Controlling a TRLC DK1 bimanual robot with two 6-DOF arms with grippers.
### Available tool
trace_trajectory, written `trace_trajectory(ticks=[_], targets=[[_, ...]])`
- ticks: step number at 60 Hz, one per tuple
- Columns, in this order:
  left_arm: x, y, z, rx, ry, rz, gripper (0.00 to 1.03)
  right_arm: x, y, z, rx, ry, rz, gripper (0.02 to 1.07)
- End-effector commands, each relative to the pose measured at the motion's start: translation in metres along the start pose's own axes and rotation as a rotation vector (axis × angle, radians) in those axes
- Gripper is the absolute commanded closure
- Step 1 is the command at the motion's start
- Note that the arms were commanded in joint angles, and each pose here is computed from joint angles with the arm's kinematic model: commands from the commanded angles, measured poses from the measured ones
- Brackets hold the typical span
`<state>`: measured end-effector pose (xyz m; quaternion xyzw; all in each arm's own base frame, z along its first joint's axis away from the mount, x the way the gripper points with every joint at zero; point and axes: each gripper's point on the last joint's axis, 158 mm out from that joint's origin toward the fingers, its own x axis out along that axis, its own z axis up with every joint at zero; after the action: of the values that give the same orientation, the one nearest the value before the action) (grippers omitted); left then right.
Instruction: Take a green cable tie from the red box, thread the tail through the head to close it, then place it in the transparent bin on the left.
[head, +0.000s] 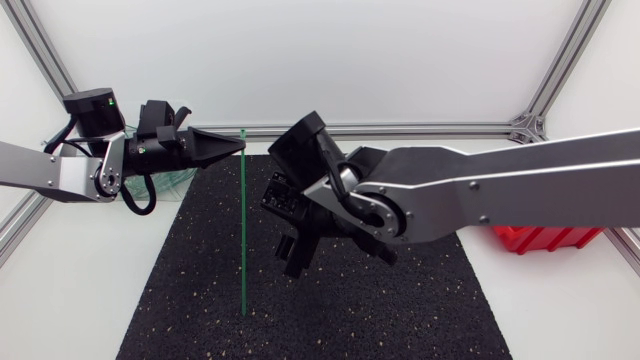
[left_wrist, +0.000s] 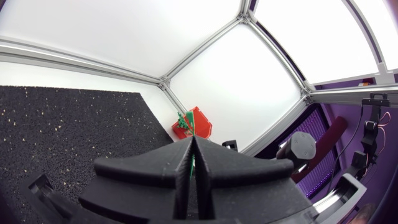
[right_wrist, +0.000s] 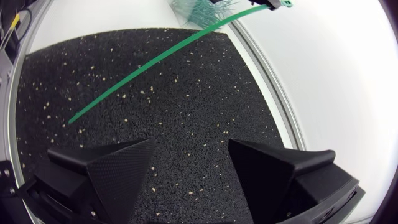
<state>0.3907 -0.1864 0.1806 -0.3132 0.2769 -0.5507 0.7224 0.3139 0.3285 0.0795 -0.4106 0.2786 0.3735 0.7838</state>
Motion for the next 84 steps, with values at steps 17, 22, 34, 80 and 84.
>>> trace_trajectory(ticks=[17, 22, 34, 80, 84], targets=[[0.002, 0.007, -0.006, -0.063, 0.024, -0.014, 1.00, 0.003, 0.004, 0.013, -0.495, -0.027, -0.127, 0.16], [0.004, 0.006, -0.009, -0.066, 0.032, -0.022, 1.00, 0.006, -0.007, 0.018, -0.671, -0.030, -0.239, 0.16], [0.009, 0.005, -0.012, -0.067, 0.045, -0.031, 1.00, 0.011, -0.017, 0.020, -0.939, -0.059, -0.440, 0.14], [0.013, -0.001, -0.015, -0.105, 0.109, -0.101, 1.00, 0.009, 0.020, 0.038, -1.454, -0.288, -0.537, 0.11], [0.013, -0.001, -0.016, -0.106, 0.112, -0.105, 1.00, 0.009, 0.022, 0.039, -1.486, -0.309, -0.534, 0.11]])
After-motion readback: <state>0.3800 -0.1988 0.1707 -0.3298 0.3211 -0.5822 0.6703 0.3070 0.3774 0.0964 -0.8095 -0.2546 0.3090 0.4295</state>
